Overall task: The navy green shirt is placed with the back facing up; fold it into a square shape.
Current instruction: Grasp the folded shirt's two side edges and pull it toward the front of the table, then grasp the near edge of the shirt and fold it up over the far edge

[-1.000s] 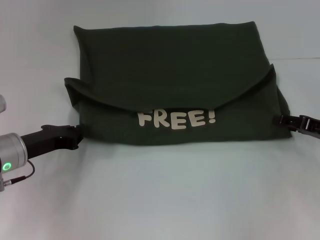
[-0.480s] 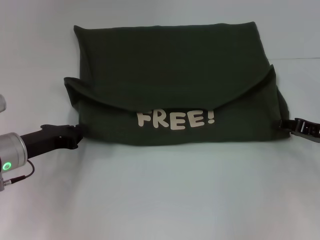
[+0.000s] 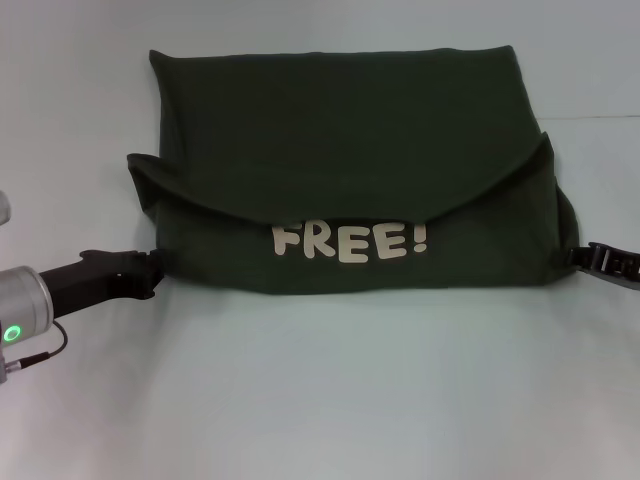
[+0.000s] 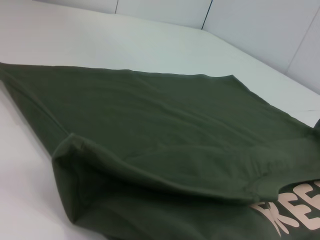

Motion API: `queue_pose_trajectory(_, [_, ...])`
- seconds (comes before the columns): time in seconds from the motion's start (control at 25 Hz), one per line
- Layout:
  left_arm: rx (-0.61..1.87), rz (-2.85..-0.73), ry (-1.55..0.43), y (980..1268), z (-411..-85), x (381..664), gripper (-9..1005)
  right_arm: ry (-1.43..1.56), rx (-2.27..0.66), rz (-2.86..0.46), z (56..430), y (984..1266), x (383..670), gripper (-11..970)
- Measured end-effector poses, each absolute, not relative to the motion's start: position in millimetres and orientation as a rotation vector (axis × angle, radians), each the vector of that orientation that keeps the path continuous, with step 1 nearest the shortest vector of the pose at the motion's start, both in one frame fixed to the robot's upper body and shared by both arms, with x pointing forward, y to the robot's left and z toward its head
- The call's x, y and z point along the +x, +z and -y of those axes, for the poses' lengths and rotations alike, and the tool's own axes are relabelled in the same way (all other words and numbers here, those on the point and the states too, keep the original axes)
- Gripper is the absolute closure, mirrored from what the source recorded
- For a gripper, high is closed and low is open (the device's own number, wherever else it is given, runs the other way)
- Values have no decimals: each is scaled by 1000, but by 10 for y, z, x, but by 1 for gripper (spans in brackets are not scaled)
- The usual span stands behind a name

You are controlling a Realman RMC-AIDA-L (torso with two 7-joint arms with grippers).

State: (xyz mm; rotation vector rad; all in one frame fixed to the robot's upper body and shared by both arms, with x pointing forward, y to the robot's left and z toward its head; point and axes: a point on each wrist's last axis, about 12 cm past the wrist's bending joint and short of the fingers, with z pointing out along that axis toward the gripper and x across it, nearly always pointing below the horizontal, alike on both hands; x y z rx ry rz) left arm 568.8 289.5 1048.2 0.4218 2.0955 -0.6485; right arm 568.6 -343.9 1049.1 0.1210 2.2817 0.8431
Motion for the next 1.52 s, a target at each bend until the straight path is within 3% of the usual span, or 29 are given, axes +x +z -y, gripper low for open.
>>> queue_pose_trajectory(0.2, [386, -2097, -683, 10494, -2964, 5612, 991, 875, 93, -2245, 3478, 10482, 5586, 933])
queue_pose_trajectory(0.52, [326, -2062, -823, 10564, -3088, 5421, 990, 958, 47, -2159, 3653, 10492, 5229, 933])
queue_pose_trajectory(0.88, [246, -2000, -1025, 10673, -3354, 4975, 990, 1062, -70, -2096, 3729, 10452, 4749, 932])
queue_pose_trajectory(1.52, [213, -1913, -1184, 10826, -3615, 4440, 989, 1169, -161, -1996, 3848, 10550, 4222, 932])
